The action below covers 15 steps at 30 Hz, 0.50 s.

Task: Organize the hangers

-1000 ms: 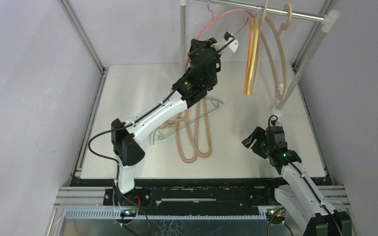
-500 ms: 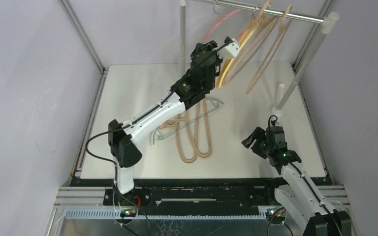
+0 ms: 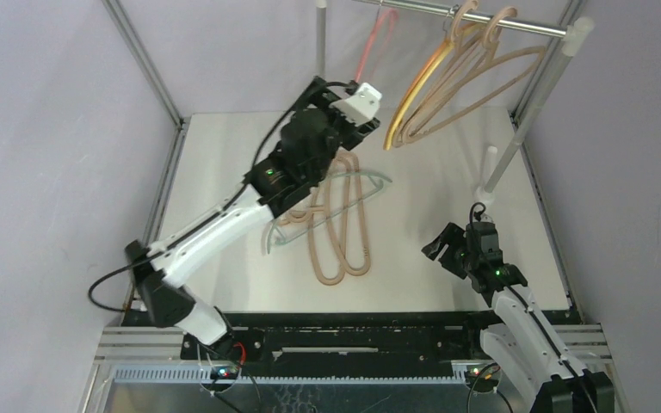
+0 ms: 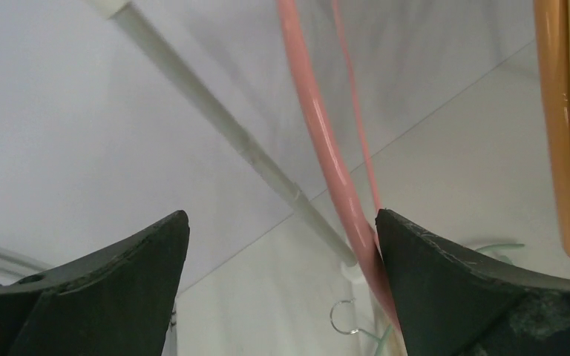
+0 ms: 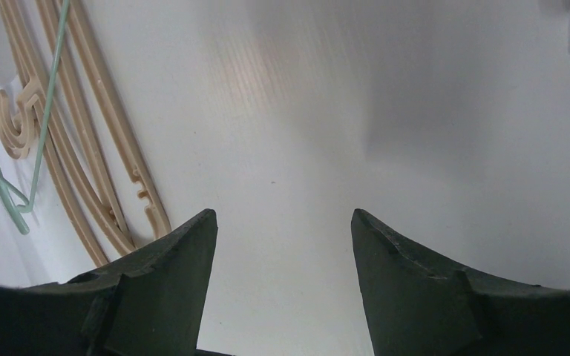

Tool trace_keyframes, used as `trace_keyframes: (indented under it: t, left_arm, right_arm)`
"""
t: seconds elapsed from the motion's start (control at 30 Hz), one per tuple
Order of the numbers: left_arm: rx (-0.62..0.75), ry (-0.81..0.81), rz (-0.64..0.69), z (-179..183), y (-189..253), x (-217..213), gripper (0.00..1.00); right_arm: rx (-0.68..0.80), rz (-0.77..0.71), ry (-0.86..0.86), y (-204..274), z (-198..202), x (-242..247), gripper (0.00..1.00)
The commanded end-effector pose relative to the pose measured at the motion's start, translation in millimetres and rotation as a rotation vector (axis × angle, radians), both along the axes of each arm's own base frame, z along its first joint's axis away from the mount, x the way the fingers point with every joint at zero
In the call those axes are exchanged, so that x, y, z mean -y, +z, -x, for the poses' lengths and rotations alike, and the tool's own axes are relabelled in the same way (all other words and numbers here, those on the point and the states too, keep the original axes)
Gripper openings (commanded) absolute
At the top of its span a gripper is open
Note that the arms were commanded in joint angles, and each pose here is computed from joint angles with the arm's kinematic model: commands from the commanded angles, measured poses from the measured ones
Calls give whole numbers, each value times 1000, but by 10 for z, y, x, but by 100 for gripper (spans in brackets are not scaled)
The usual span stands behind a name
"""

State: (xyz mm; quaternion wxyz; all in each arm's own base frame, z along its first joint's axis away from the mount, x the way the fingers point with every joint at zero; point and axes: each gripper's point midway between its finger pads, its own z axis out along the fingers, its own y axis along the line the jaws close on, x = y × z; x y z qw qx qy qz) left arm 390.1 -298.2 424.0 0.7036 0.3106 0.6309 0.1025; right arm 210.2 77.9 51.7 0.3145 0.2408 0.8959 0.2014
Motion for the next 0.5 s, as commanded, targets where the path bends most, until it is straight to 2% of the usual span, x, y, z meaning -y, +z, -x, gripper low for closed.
trace_keyframes:
  t: [0.0,0.2,0.47]
  left_arm:
    - [54,-86,246,382,517,-327,100]
    - [-26,-85,376,644,343,-698,100]
    - [-223,-33,483,865,-567,-1026,99]
  right_arm:
    - [30,2,0,48,-37,12,75]
    - [41,-8,7,72,-61,-10,75]
    - [41,1,12,62,-38,1,75]
